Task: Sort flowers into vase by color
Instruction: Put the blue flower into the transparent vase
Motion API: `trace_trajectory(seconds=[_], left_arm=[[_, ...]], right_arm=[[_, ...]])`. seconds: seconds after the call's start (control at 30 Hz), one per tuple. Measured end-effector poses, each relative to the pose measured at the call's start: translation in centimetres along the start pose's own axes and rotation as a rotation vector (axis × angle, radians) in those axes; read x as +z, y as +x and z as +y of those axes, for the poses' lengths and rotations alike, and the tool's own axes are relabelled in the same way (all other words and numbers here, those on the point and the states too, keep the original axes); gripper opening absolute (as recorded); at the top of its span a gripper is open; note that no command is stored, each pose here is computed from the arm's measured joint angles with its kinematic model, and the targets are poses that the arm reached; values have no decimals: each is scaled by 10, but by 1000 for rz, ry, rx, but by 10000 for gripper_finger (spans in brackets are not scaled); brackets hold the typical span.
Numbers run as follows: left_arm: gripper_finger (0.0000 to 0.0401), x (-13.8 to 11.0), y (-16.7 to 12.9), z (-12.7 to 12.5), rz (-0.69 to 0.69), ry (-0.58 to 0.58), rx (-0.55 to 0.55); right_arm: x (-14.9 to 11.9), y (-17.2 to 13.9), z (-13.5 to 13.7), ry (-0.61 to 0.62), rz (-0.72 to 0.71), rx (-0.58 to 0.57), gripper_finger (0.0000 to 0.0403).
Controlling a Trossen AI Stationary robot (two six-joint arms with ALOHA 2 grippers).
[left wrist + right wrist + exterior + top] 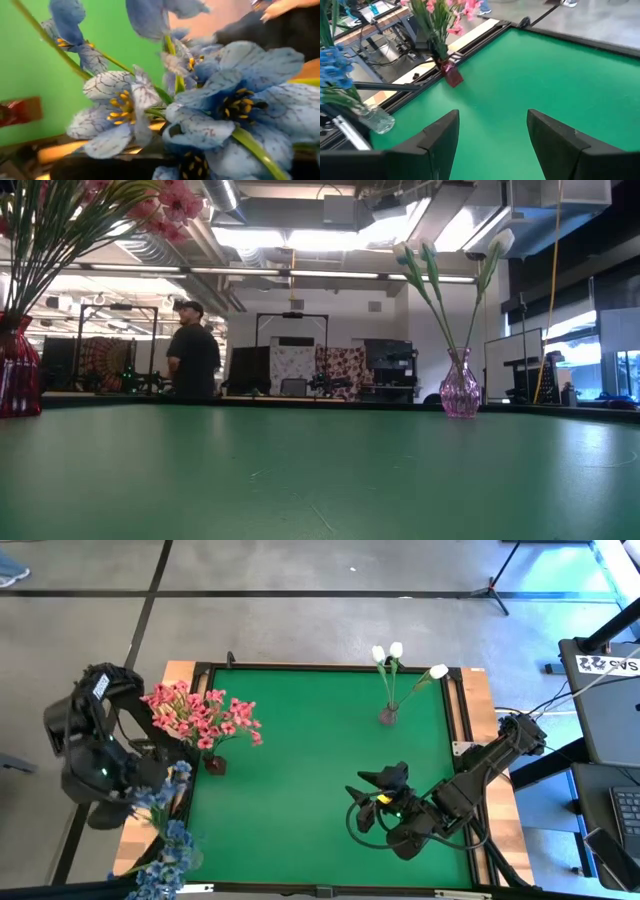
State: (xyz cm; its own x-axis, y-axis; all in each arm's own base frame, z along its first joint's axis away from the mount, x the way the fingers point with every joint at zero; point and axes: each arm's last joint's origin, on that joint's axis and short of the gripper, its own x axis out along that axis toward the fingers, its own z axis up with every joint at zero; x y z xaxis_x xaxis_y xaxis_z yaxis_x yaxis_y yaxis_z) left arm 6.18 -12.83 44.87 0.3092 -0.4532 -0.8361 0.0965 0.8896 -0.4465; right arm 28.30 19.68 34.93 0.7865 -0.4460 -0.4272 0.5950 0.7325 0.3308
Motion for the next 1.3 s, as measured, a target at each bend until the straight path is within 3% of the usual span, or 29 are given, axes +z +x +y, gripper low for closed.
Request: trace_trajectory(seconds=[0.3,0.6,0.93,1.3], left_arm=[[2,-19,34,-2,99,7,78],[2,-32,39,-5,9,-29,116],[2,-39,36,-15,-93,-80,35],[2,-51,39,-21,-119,-102,49]], right_arm=[[10,14,-8,4,-6,-56,232],[22,36,-17,-2,81,-77,232],[24,39,-17,10,108,-65,232],[23,39,-15,33,133,-39,232]])
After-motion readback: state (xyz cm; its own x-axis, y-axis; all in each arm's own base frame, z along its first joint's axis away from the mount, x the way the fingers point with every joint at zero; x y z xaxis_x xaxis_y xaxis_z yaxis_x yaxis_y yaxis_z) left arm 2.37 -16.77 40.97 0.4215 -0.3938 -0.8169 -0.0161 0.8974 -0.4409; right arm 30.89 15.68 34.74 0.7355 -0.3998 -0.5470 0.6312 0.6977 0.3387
